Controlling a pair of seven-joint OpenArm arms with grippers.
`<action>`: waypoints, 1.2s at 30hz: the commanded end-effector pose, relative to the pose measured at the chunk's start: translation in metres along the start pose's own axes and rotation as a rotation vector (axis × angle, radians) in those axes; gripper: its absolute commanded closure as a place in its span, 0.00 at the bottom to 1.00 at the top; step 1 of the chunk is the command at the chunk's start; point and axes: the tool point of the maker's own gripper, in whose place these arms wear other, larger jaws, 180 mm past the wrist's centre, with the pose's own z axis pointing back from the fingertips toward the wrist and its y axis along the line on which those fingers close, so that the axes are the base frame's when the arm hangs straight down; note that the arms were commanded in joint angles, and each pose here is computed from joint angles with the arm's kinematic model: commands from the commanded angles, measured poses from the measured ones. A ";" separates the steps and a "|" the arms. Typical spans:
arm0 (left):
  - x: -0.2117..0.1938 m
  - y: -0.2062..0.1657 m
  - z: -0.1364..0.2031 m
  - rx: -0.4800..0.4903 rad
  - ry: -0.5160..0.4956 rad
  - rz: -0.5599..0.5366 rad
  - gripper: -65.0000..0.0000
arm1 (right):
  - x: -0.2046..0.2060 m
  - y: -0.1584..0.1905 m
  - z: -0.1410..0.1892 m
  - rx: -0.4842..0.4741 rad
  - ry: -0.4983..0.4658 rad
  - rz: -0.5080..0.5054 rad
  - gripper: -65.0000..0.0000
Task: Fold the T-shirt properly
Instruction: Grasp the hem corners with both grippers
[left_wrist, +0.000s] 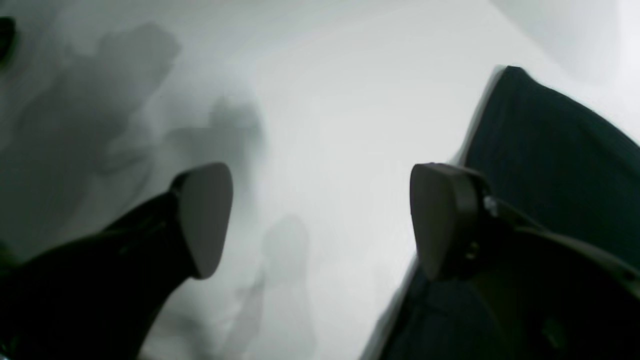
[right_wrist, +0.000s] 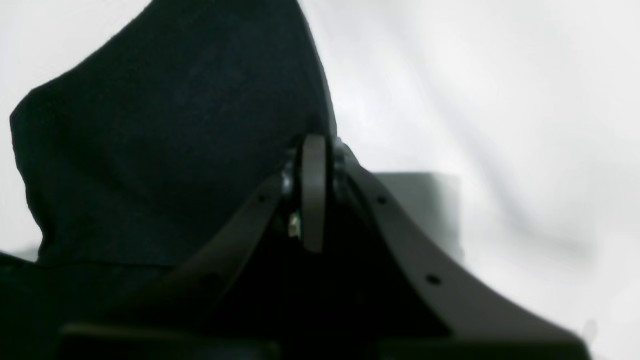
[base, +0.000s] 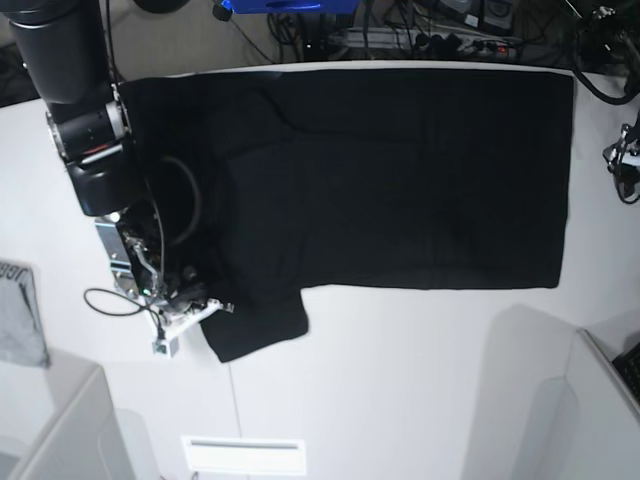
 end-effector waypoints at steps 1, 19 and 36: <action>0.022 -0.003 -0.004 -0.012 -0.046 -0.025 0.18 | 0.016 0.002 0.003 0.006 -0.019 0.003 1.00; 0.061 -0.092 -0.126 -0.083 0.104 -0.093 0.18 | 0.021 -0.001 0.005 0.001 -0.025 0.007 1.00; 0.035 -0.164 -0.171 -0.191 0.178 -0.151 0.18 | 0.022 -0.001 0.005 0.001 -0.027 0.007 1.00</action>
